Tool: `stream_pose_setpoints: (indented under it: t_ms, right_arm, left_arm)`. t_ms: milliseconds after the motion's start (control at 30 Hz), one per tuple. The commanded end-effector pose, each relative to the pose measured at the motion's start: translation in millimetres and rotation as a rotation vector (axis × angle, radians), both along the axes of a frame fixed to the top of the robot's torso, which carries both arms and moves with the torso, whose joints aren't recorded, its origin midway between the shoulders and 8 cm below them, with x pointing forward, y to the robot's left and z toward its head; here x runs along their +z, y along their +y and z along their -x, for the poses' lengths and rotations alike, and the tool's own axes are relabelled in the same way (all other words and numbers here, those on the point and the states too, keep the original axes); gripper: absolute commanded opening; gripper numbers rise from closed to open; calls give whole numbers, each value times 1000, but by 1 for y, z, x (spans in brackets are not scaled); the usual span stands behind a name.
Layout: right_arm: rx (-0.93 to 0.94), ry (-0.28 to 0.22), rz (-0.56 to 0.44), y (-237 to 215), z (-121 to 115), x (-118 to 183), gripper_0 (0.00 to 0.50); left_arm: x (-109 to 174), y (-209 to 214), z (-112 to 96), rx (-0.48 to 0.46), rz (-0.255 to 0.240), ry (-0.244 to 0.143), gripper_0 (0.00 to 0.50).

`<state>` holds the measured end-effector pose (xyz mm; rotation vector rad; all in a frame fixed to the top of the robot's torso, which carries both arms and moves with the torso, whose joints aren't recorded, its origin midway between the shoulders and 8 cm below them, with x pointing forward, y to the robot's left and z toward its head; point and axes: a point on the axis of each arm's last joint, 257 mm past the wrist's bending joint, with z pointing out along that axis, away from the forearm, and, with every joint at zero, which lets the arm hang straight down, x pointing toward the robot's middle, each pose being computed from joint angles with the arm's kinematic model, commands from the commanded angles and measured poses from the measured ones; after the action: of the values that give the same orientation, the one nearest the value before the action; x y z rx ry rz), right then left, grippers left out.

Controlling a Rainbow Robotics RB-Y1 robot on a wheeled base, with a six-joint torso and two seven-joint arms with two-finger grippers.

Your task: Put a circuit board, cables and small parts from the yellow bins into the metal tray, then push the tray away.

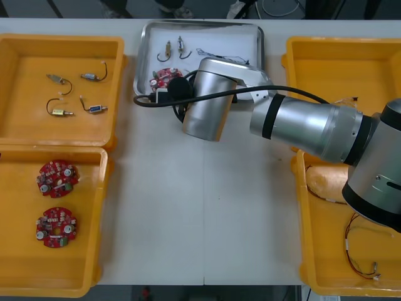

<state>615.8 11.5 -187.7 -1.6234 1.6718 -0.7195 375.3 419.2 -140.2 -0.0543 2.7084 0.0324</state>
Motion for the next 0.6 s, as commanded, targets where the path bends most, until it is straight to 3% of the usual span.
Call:
stream_pose_setpoints:
  t_ms: [33, 133, 433, 600]
  right_arm:
    - [30, 62, -81, 43, 29, 43, 500]
    - [5, 135, -96, 43, 55, 51, 500]
    - [-23, 233, -122, 34, 126, 69, 500]
    - [-69, 293, -175, 13, 153, 72, 500]
  left_arm:
    - [17, 13, 3, -61, -81, -25, 500]
    - [17, 13, 3, -61, -81, -25, 500]
    - [17, 13, 3, -61, -81, -25, 500]
    - [17, 13, 3, -61, -81, -25, 500]
